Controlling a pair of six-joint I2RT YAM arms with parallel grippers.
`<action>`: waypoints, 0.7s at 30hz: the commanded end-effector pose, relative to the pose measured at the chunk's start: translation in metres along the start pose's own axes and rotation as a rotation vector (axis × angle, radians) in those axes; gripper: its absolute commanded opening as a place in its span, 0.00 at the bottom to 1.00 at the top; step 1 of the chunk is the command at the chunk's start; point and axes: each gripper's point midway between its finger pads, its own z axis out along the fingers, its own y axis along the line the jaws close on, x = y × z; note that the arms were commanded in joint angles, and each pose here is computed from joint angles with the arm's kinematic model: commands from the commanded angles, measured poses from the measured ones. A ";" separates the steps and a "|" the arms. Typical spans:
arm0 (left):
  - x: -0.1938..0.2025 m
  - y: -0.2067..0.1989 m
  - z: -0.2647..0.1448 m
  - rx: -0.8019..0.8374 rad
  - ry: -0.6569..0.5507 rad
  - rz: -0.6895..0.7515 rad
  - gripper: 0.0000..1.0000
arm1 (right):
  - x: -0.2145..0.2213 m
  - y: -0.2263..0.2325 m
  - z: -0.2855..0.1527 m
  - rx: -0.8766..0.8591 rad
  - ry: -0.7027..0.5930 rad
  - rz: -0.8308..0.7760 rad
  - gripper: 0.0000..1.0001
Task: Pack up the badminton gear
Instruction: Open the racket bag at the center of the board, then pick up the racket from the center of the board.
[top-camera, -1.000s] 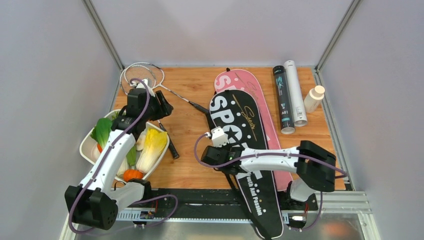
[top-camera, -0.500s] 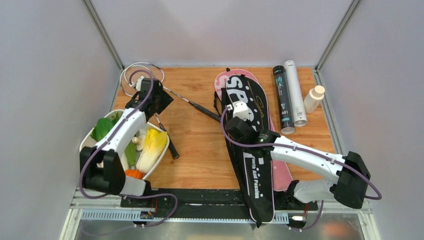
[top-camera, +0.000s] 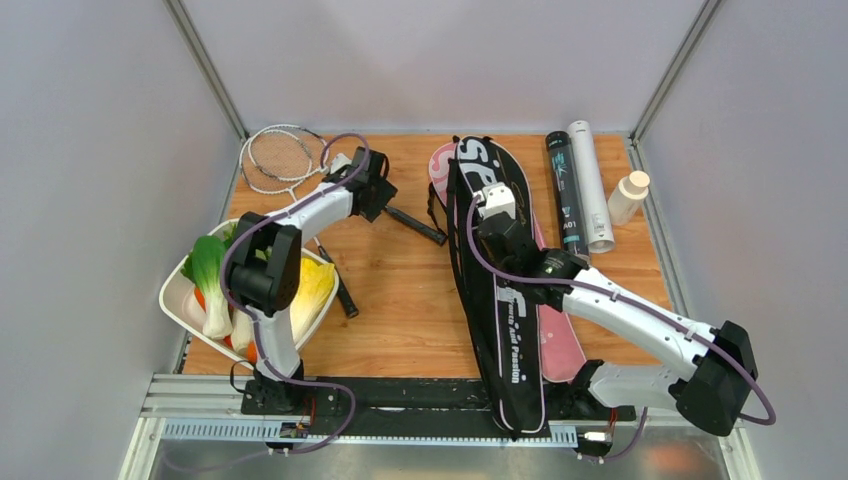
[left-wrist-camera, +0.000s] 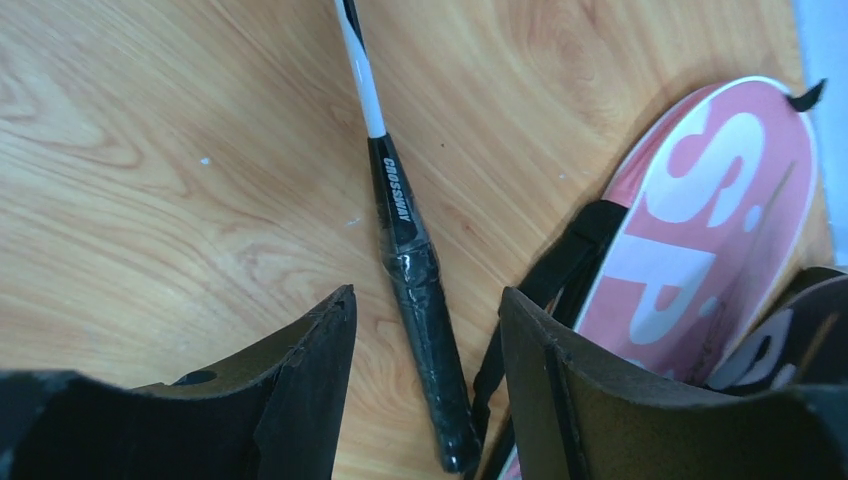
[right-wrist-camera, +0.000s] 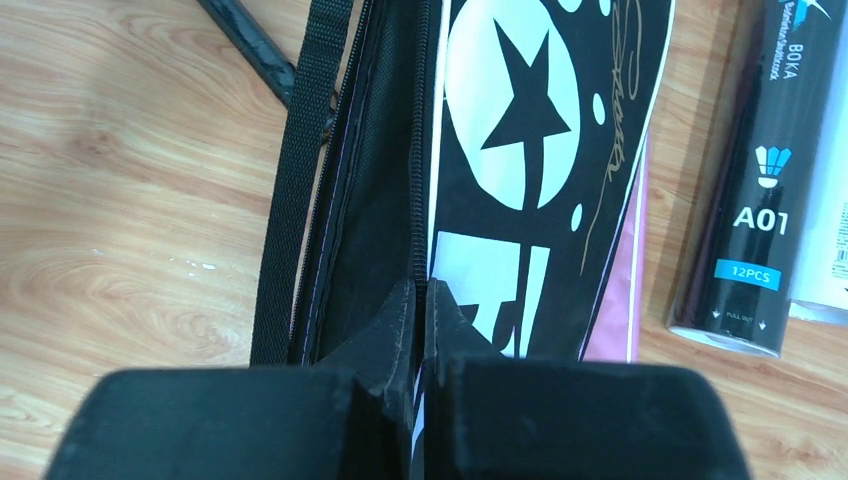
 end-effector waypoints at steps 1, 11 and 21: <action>0.005 -0.003 0.015 -0.040 -0.021 -0.046 0.63 | -0.038 0.009 -0.014 -0.076 -0.126 0.060 0.00; 0.043 0.016 0.062 -0.145 0.079 -0.066 0.58 | -0.047 0.001 -0.019 -0.053 -0.157 0.066 0.00; 0.032 0.038 0.024 -0.180 0.055 0.064 0.05 | -0.052 0.000 -0.014 -0.040 -0.157 0.072 0.00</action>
